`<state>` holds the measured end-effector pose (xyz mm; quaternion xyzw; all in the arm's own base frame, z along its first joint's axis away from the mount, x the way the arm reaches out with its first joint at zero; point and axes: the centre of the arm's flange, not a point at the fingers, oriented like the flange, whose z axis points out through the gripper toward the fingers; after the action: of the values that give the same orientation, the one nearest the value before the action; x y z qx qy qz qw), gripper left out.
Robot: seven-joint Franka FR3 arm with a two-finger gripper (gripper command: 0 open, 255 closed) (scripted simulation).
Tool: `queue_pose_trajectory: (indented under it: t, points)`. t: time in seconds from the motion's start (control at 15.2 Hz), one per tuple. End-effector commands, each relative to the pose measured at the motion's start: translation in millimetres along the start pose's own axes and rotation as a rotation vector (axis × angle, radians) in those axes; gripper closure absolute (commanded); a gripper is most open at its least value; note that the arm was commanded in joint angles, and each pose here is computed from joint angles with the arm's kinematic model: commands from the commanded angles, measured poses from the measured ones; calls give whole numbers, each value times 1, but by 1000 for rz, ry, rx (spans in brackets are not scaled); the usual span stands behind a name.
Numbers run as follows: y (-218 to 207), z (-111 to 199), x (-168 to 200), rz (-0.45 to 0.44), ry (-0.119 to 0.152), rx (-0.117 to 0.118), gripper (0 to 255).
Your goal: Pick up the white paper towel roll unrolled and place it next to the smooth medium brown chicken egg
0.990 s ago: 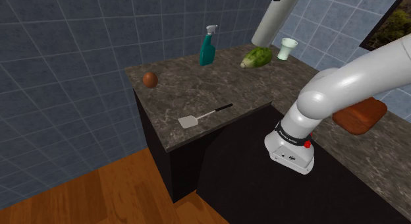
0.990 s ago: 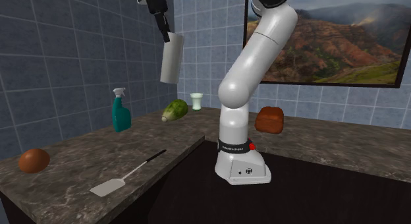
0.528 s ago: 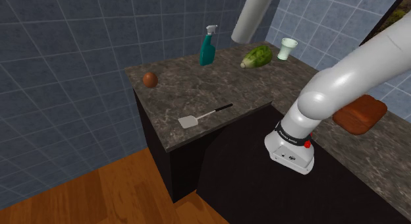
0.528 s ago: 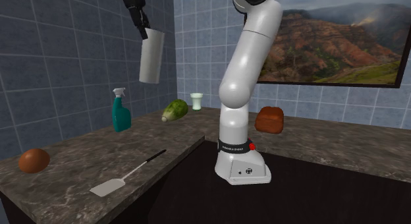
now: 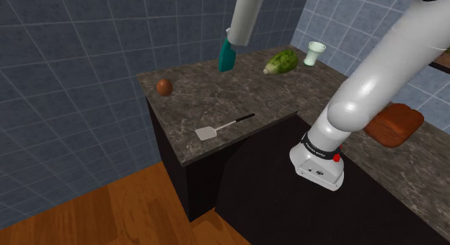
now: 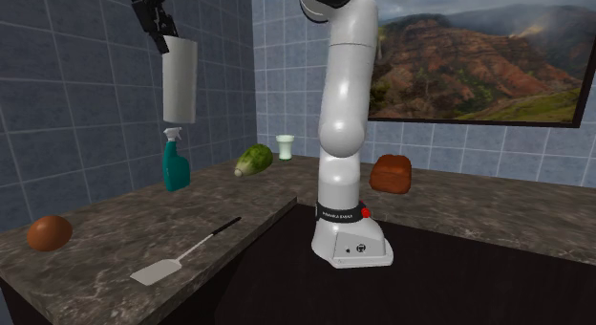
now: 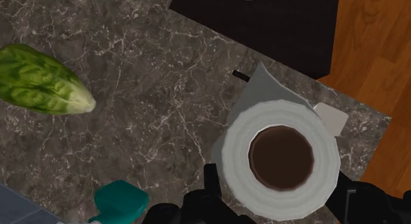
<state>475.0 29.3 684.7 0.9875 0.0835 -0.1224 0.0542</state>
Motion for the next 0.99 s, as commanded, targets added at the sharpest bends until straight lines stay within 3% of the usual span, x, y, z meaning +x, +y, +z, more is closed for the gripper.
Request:
queue_pose_trajectory:
  t: [0.0, 0.53, 0.92]
  points:
    - [-16, -7, 21, 1, 0, 1, 255]
    - [-66, -34, 105, 1, 0, 1, 255]
    - [-68, -4, 113, 1, 0, 1, 255]
